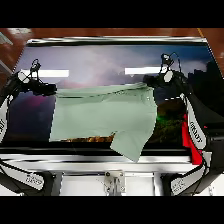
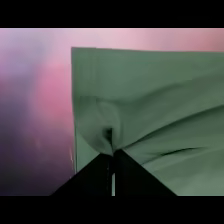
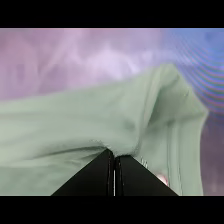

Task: Fold the shirts.

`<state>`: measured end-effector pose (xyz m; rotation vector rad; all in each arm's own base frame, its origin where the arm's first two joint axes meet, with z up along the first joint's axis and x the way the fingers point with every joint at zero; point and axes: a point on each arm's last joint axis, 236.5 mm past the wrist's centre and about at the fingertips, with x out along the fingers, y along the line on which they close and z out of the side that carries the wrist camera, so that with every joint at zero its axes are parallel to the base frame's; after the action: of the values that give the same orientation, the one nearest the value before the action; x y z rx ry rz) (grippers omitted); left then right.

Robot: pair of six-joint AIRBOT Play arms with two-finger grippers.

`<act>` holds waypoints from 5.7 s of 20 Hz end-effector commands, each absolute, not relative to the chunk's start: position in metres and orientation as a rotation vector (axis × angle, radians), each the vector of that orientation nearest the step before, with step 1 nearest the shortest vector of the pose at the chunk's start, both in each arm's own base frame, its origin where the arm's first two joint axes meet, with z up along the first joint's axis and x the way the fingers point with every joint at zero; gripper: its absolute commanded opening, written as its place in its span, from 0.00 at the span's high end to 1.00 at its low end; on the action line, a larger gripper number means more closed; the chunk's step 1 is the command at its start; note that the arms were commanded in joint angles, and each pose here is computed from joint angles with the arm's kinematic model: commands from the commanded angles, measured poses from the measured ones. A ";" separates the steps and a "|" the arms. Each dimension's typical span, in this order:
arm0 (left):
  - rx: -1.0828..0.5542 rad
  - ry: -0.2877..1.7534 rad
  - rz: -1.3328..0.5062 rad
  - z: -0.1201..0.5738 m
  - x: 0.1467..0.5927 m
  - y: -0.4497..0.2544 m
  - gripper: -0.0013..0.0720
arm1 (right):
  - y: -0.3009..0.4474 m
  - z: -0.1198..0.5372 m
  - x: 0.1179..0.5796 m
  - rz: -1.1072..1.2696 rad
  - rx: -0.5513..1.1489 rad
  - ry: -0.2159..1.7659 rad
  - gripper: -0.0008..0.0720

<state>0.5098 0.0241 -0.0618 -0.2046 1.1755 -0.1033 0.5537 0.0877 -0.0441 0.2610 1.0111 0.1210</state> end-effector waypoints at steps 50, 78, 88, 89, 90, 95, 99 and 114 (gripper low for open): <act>-0.751 1.506 -0.171 -0.121 0.256 -0.015 0.82 | -0.005 -0.039 0.313 0.062 0.579 1.565 0.09; -0.646 1.443 -0.256 -0.099 0.274 -0.008 0.94 | 0.136 -0.127 0.244 0.251 0.664 1.677 0.90; -0.539 1.177 -0.268 -0.030 0.360 0.021 0.94 | 0.108 -0.004 0.372 0.271 0.666 1.193 0.91; -0.535 1.128 -0.256 -0.021 0.373 0.025 0.94 | 0.103 0.006 0.390 0.251 0.674 1.129 0.91; -0.524 1.082 -0.239 -0.013 0.388 0.029 0.94 | 0.099 0.014 0.406 0.235 0.677 1.080 0.91; -0.524 1.074 -0.250 -0.017 0.436 0.018 0.94 | 0.092 0.010 0.473 0.209 0.711 1.022 0.91; -0.572 1.108 -0.246 -0.037 0.474 0.014 0.94 | 0.089 -0.015 0.522 0.200 0.723 1.028 0.91; -0.665 1.222 -0.314 -0.025 0.477 0.024 0.10 | -0.007 -0.085 0.475 0.091 0.442 1.365 0.04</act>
<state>0.4867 0.0258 -0.0412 -0.6577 1.1852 -0.2639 0.5015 0.0203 -0.0793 0.4498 1.2590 0.1461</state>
